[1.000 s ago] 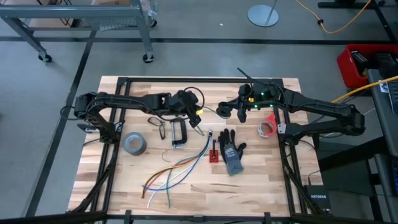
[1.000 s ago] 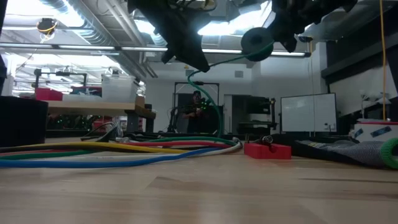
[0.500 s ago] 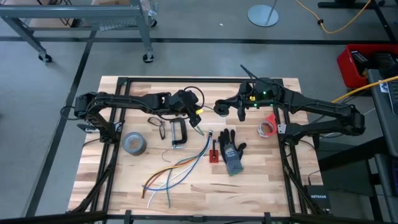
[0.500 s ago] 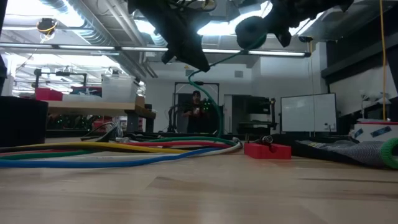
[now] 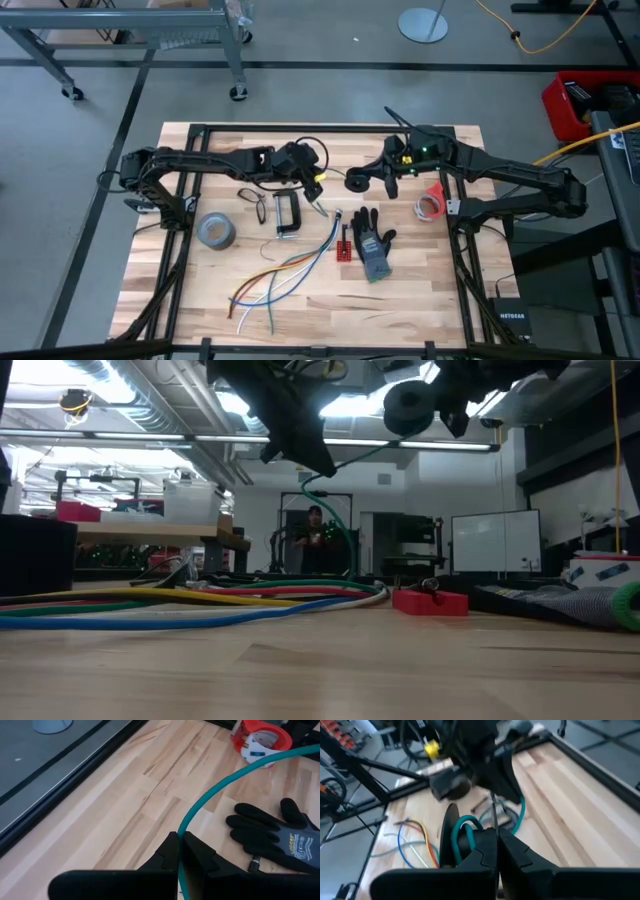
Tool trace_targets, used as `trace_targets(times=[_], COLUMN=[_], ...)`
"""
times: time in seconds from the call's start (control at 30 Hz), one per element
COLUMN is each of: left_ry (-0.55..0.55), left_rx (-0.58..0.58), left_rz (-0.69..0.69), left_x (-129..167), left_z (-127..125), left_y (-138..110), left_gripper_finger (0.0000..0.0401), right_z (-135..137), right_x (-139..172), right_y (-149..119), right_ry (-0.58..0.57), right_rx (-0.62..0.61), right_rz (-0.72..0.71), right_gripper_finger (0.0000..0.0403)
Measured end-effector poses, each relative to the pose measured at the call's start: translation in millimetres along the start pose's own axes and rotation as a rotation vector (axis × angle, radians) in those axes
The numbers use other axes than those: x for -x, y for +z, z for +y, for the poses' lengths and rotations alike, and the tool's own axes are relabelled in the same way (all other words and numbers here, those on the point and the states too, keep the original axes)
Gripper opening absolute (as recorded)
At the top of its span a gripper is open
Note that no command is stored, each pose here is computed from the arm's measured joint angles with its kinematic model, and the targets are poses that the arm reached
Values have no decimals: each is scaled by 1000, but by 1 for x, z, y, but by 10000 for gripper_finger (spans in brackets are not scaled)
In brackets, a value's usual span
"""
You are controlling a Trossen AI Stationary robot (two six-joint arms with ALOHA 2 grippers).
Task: Coil cords
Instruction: Coil the green wire on the spool
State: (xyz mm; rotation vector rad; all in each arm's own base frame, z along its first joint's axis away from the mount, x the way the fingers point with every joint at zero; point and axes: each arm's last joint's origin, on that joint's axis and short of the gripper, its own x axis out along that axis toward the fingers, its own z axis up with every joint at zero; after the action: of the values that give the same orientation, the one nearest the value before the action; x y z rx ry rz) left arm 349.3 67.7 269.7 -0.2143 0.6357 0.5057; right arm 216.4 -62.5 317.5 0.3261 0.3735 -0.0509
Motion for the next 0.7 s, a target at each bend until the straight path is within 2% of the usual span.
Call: trace_targets(times=[0.2,0.5,0.7], left_ry=[1,-17,-51], left_rx=[2,34,83], left_rz=[-1,0,-79], left_x=[0,-1,0], left_z=[1,0,-2], left_y=[0,1,9], left_gripper_finger=[0,0,0], right_z=[-3,-10,-13], right_x=[0,2,-3], right_y=[-9,-18,-20], right_ry=[-48,-258,-304], right_rx=[-26,-35,-37], right_rz=[85,148,172], right_gripper_finger=[1,1,1])
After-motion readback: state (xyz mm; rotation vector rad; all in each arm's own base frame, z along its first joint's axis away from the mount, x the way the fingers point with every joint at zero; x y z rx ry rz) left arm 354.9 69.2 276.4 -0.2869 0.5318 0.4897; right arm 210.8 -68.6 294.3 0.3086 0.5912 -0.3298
